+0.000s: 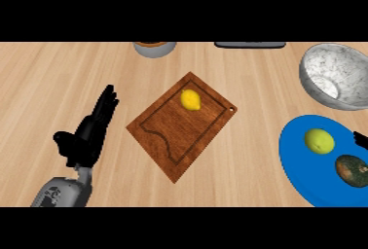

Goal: Pick the squash from the plate and place it in the bowl

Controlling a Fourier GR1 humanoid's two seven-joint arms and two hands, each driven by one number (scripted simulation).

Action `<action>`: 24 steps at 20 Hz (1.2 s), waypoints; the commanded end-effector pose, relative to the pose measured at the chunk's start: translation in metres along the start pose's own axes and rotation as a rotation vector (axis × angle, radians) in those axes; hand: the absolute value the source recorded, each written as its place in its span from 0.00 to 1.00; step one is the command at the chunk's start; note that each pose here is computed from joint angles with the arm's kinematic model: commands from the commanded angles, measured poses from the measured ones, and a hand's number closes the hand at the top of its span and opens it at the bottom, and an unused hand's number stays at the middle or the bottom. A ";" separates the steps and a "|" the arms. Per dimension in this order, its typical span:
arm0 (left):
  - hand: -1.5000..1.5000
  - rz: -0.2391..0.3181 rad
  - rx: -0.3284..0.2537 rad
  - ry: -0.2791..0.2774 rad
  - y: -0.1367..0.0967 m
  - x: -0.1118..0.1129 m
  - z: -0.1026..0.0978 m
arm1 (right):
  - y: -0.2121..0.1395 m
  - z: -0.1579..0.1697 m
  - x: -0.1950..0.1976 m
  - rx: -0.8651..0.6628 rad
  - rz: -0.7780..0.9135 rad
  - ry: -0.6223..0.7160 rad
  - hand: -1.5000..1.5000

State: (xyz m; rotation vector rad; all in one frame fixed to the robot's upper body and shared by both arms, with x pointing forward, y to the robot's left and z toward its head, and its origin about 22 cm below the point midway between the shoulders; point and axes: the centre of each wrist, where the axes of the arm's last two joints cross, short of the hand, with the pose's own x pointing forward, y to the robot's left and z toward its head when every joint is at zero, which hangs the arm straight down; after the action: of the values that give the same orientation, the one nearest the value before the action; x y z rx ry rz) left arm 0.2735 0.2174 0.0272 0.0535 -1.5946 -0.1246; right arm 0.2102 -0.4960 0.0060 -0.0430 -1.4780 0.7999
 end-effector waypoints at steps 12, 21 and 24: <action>0.50 0.009 0.002 -0.014 0.005 0.007 -0.010 | 0.024 -0.037 -0.032 0.114 0.029 -0.059 0.00; 0.50 -0.004 0.029 -0.001 -0.004 0.005 -0.010 | 0.055 -0.023 -0.038 0.222 0.183 -0.221 1.00; 0.50 -0.001 0.013 -0.008 0.009 0.005 0.000 | 0.042 -0.029 -0.032 0.215 0.158 -0.209 1.00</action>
State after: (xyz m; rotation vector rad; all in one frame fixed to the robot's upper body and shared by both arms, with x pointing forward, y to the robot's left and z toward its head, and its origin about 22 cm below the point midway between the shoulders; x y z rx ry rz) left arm 0.2772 0.2195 0.0314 0.0629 -1.5948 -0.1135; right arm 0.2241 -0.4752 -0.0353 -0.1111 -1.4727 1.1414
